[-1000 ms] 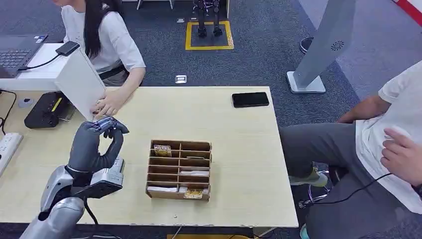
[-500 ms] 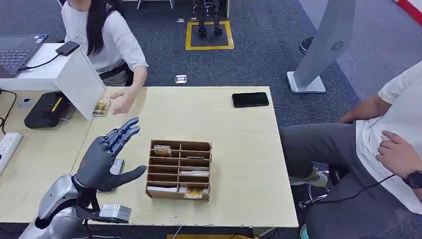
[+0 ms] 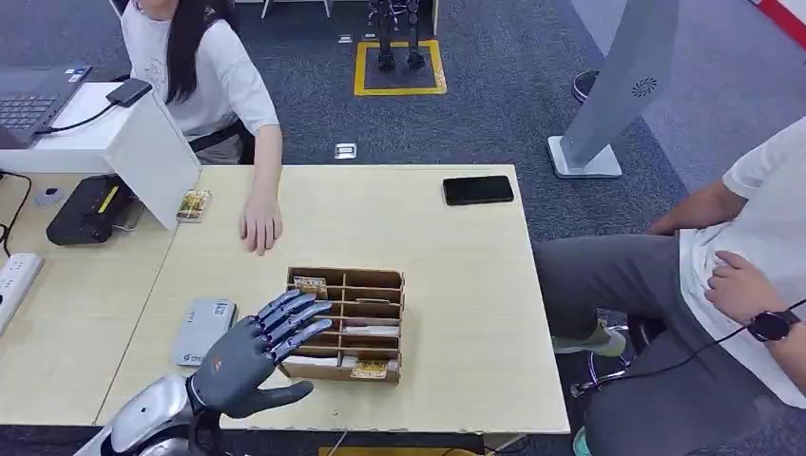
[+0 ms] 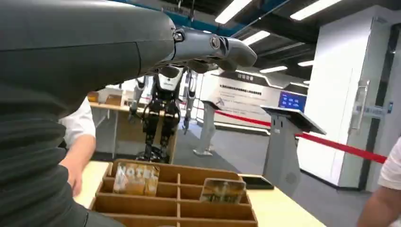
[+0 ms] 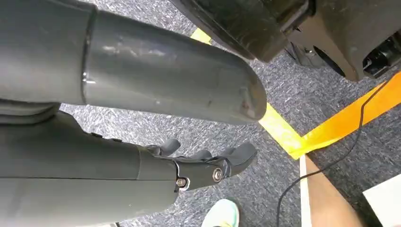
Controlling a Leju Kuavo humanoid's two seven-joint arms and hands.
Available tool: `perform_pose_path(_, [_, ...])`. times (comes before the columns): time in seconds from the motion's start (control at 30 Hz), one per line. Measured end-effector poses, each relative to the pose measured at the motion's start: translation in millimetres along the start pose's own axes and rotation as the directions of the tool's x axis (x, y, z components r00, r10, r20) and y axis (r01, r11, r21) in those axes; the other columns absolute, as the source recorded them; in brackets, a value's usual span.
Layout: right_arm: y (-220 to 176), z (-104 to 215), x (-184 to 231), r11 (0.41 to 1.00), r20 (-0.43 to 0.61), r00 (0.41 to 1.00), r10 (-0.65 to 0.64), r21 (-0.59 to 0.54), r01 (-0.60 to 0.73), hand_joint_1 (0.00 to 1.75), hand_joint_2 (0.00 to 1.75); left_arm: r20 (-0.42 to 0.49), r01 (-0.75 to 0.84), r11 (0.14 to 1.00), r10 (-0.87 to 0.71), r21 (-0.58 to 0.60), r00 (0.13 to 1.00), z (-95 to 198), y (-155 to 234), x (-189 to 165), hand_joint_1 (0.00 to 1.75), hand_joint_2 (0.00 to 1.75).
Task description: Pass the card to the sensor for recognition and then transmit it.
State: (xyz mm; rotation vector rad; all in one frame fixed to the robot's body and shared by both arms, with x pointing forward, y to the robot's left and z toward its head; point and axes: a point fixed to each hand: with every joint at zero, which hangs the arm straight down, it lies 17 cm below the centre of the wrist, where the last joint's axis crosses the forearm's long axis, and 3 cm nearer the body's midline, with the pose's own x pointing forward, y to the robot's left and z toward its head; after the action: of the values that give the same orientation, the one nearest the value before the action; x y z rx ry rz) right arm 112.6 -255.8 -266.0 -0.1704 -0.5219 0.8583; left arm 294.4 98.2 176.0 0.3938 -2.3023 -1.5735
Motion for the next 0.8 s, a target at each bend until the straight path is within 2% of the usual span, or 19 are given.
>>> perform_pose_path(0.3, [-1, -2, 4, 1.0, 0.006, 1.0, 0.01, 0.013, -0.01, 0.0, 0.0, 0.023, -0.013, 0.996, 0.015, -0.083, 1.0, 3, -39, 20, 0.0, 1.75])
perform_pose_path(0.8, [-3, -4, 9, 1.0, 0.01, 1.0, 0.015, 0.016, -0.015, 0.0, 0.0, -0.081, 0.013, 0.994, -0.023, -0.113, 0.996, -2, -77, 9, 0.0, 1.75])
